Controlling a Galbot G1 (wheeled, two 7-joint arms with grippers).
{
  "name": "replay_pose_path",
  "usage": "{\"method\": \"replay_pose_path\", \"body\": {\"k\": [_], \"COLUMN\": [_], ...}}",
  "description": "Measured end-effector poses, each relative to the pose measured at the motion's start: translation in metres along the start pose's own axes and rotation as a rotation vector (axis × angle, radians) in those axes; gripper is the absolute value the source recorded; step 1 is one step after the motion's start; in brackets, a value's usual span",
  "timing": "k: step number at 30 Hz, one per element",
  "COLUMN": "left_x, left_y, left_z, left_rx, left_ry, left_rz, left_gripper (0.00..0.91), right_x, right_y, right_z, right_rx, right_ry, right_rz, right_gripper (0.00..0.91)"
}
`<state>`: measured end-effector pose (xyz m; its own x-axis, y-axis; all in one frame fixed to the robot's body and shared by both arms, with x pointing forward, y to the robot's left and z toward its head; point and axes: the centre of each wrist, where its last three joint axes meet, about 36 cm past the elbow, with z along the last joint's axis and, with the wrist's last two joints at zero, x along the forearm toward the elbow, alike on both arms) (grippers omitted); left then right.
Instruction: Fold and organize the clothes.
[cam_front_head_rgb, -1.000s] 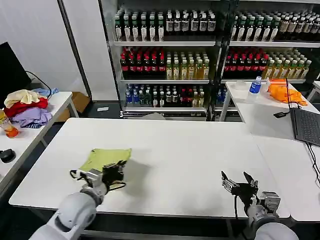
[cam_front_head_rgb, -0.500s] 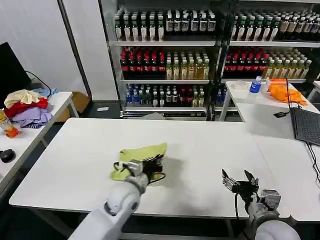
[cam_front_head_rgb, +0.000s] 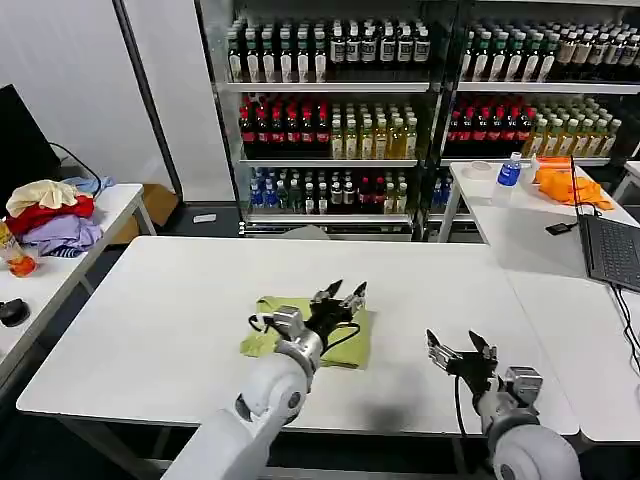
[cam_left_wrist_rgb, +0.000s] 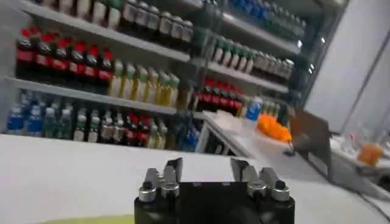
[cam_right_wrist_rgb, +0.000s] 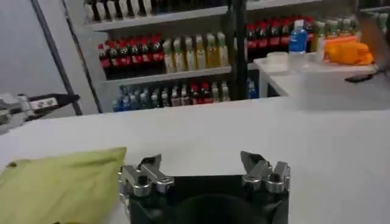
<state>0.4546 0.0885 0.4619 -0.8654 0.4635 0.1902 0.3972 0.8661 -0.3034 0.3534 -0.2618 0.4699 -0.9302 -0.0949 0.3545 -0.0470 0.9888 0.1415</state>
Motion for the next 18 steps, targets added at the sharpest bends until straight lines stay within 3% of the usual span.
{"method": "replay_pose_path", "body": {"k": [18], "left_x": [0.085], "left_y": [0.075], "left_z": [0.005], "left_rx": [0.066], "left_ry": [-0.084], "left_rz": [-0.225], "left_gripper": [0.907], "right_x": [-0.128], "right_y": [0.061], "right_z": [-0.001], "right_rx": [-0.178], "right_ry": [0.147], "right_rz": [-0.156], "right_gripper": [0.897]}}
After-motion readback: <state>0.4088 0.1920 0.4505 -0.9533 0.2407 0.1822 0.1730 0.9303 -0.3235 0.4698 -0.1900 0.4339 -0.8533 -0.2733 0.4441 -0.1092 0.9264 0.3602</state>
